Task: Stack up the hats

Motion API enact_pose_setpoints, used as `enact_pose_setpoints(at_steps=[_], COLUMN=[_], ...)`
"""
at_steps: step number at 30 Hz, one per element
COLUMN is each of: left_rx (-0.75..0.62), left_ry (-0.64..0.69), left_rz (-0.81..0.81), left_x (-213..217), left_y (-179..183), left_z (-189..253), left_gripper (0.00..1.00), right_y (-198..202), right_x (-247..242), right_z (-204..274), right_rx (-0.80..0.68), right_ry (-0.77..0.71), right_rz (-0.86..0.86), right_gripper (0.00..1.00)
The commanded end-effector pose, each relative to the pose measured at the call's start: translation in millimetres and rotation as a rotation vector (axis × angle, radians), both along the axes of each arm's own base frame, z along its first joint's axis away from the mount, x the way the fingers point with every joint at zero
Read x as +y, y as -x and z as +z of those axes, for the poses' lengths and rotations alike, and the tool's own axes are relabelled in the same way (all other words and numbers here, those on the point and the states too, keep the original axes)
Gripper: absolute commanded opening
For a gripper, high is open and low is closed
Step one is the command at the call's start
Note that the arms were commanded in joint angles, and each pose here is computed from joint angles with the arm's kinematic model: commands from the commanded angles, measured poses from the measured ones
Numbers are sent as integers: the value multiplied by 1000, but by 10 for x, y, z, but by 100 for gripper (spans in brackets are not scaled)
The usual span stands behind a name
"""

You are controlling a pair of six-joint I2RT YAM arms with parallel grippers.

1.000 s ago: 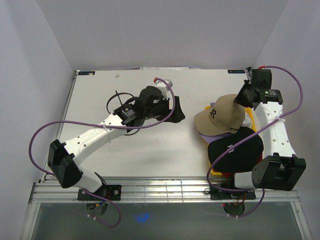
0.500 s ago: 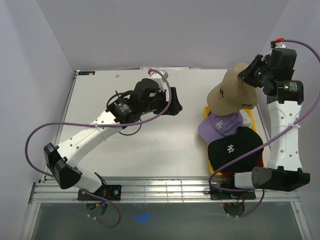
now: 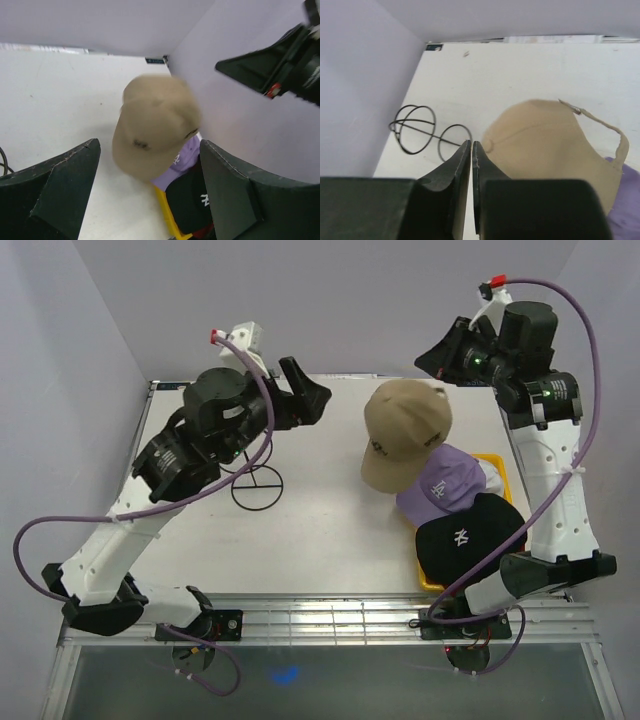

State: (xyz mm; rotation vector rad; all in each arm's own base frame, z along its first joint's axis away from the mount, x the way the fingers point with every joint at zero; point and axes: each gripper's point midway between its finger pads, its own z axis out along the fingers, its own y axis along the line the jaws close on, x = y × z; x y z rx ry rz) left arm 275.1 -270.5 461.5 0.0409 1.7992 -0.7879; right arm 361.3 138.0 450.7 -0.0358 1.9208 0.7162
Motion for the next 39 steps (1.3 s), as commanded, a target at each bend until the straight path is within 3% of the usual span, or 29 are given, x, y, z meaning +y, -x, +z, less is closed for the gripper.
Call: enact_pose_setpoints(at_steps=[1, 7, 12, 16, 19, 23, 29, 30, 32, 33, 39], left_rx=[-110, -279, -282, -157, -48, -46, 83, 167, 235, 338, 434], left_ry=[102, 252, 238, 100, 35, 46, -4, -45, -26, -40, 15], left_rz=[140, 315, 270, 143, 99, 66, -81, -94, -118, -123, -68], left_x=[510, 1298, 1262, 752, 444, 383, 95, 36, -2, -29, -39], left_y=[129, 430, 487, 313, 170, 192, 322, 338, 426, 501, 673], left_z=[586, 1244, 1237, 716, 249, 128, -345, -742, -1037, -1478, -2104], left_gripper=[91, 91, 91, 94, 95, 98, 98, 98, 98, 98, 98], right_y=[72, 107, 3, -145, -246, -218, -203, -214, -244, -251, -356], right_x=[454, 1114, 1111, 982, 1003, 1220, 1194, 1173, 1131, 1127, 1071], right_z=[294, 324, 133, -408, -963, -1669, -2109, -2153, -2237, -2267, -2481], right_rx=[-91, -102, -34, 78, 191, 306, 360, 362, 369, 374, 415], right_ry=[-64, -93, -44, 52, 153, 272, 347, 360, 389, 397, 410], right_rz=[157, 304, 236, 122, 103, 132, 108, 100, 86, 86, 105], right_gripper=[8, 8, 8, 12, 30, 47, 61, 62, 65, 65, 70])
